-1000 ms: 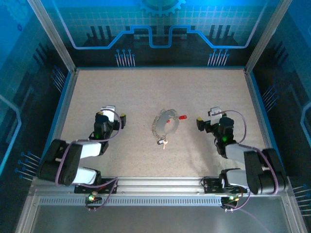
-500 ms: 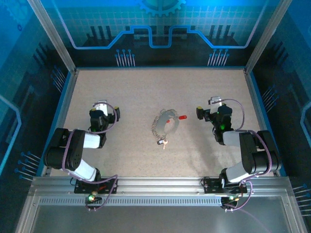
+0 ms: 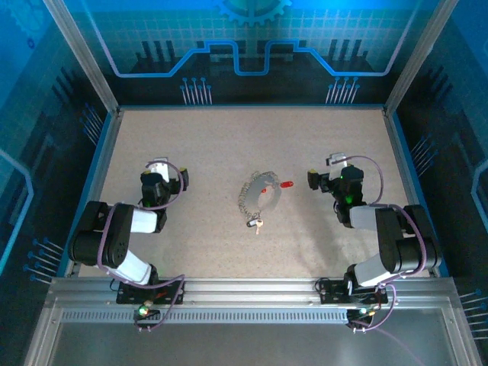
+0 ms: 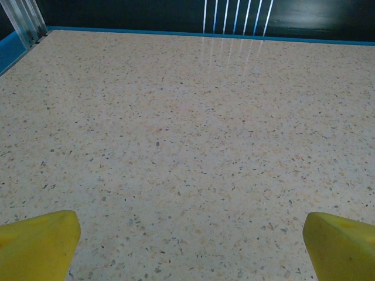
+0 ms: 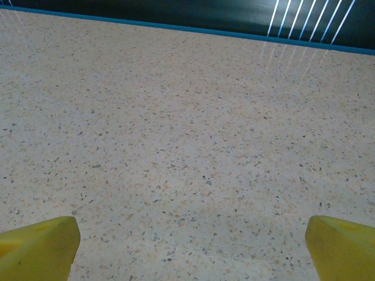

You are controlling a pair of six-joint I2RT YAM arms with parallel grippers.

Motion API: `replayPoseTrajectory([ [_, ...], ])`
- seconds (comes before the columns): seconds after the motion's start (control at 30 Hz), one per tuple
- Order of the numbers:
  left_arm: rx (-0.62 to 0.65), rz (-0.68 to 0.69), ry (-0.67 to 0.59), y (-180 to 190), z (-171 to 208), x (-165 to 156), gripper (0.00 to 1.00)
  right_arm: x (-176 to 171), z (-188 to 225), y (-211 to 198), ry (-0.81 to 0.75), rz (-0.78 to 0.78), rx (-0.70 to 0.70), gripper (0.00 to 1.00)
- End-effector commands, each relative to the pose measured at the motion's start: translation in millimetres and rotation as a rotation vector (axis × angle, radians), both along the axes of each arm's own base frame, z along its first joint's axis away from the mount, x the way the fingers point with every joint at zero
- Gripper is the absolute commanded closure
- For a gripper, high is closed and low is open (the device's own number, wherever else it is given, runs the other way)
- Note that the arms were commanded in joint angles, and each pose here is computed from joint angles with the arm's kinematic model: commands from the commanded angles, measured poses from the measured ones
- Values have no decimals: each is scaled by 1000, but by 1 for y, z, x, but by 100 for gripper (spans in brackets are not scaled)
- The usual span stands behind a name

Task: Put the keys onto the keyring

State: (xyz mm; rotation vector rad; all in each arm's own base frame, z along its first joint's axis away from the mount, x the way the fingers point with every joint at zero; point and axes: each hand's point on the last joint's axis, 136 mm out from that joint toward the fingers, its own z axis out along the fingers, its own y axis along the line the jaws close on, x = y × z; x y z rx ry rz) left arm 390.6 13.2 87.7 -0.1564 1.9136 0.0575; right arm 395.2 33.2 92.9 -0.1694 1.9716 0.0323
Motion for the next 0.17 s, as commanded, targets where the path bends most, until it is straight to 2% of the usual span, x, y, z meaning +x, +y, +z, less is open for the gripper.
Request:
replayPoseTrajectory([
  [0.0, -21, -13, -26, -3, 8, 6, 1, 3, 1, -1, 3, 4, 5, 0],
  [0.13, -20, -11, -27, -3, 9, 6, 1, 3, 1, -1, 1, 5, 6, 0],
])
